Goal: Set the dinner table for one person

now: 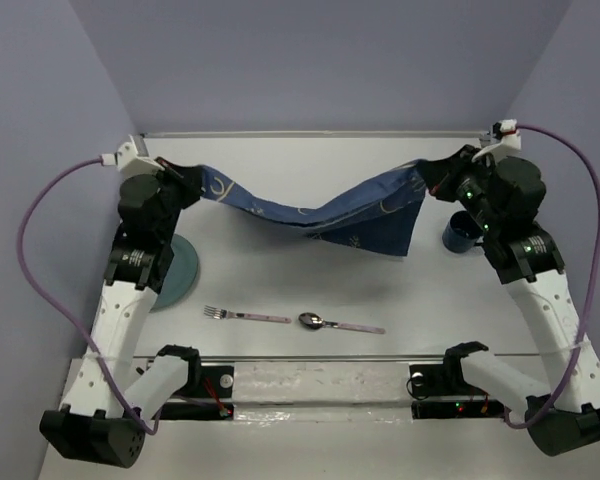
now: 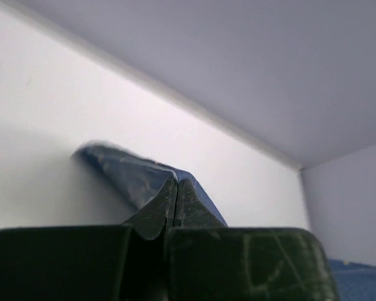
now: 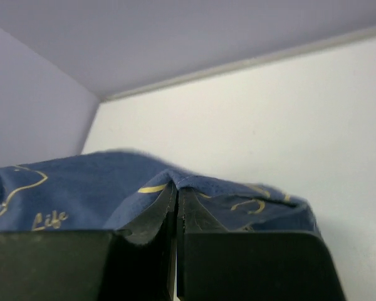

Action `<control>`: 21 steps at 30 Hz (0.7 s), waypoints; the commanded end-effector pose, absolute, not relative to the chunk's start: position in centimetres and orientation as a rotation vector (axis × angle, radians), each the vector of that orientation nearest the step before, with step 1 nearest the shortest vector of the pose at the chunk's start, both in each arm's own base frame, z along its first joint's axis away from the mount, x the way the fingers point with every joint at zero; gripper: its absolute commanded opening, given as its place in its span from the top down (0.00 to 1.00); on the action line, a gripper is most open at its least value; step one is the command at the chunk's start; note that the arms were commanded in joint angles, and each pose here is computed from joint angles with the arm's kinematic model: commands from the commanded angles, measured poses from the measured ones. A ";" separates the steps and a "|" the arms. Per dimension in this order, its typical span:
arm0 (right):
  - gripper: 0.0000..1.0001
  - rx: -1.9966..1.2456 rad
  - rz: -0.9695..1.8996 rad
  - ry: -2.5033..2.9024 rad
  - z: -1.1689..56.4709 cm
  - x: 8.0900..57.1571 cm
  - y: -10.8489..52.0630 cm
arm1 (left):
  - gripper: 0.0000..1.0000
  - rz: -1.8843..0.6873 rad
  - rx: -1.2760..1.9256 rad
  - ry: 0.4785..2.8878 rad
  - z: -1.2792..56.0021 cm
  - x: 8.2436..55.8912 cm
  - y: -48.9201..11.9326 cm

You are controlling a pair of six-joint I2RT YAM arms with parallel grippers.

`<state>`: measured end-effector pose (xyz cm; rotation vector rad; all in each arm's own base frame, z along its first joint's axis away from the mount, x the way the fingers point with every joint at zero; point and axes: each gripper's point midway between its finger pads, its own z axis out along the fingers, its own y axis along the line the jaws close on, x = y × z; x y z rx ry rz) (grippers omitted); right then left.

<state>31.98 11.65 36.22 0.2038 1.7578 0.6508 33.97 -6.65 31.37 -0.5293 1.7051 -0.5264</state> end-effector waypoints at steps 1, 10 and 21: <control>1.00 0.158 0.627 1.550 45.3 30.0 10.3 | 1.00 -0.642 -0.431 1.430 44.1 30.7 -6.6; 1.00 0.178 0.575 1.530 47.5 34.0 10.3 | 1.00 -0.703 -0.434 1.414 46.1 34.8 -6.3; 1.00 0.177 0.534 1.522 49.3 46.7 9.1 | 1.00 -0.757 -0.443 1.452 47.4 46.0 -4.7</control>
